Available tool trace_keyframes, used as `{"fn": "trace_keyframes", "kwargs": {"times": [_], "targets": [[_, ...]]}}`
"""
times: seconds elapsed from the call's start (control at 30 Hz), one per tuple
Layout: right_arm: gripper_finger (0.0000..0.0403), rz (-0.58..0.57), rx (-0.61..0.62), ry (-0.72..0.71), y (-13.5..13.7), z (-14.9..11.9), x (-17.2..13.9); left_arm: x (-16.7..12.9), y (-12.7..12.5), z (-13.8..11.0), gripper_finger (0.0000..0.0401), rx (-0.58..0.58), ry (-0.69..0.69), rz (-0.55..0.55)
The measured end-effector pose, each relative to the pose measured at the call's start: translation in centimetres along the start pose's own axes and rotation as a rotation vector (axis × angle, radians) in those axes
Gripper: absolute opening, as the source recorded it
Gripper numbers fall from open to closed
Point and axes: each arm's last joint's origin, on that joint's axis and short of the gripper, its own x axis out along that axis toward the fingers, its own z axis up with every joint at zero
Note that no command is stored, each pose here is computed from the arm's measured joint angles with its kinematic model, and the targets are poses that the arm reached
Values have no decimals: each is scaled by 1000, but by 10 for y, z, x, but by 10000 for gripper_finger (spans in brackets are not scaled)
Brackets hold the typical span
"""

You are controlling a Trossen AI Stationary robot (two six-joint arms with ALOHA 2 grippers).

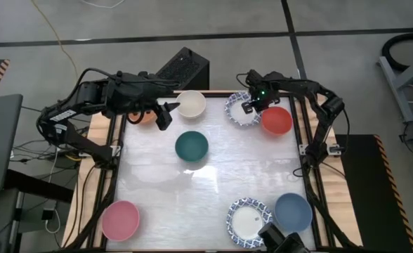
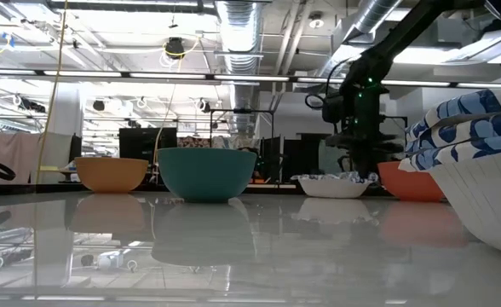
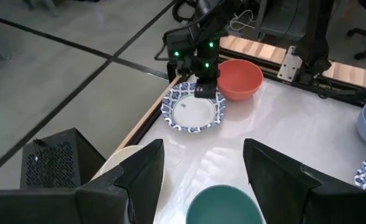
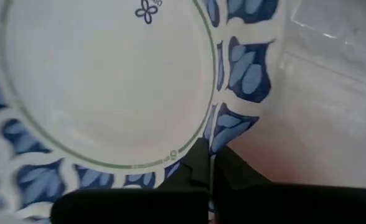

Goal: Nest bowls inside each other
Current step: Stack the top blue patterned bowl on top of the other bottom blue patterned bowl

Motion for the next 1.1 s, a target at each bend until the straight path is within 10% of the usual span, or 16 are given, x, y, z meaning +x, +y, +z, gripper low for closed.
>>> {"fn": "trace_keyframes", "kwargs": {"times": [0.6, 1.1], "targets": [[7, 47, -169, -126, 25, 27, -107, -56, 10, -8, 210, 103, -131, 0], [8, 264, -389, -35, 52, -10, -139, -41, 31, -116, 210, -219, -233, 32]]}}
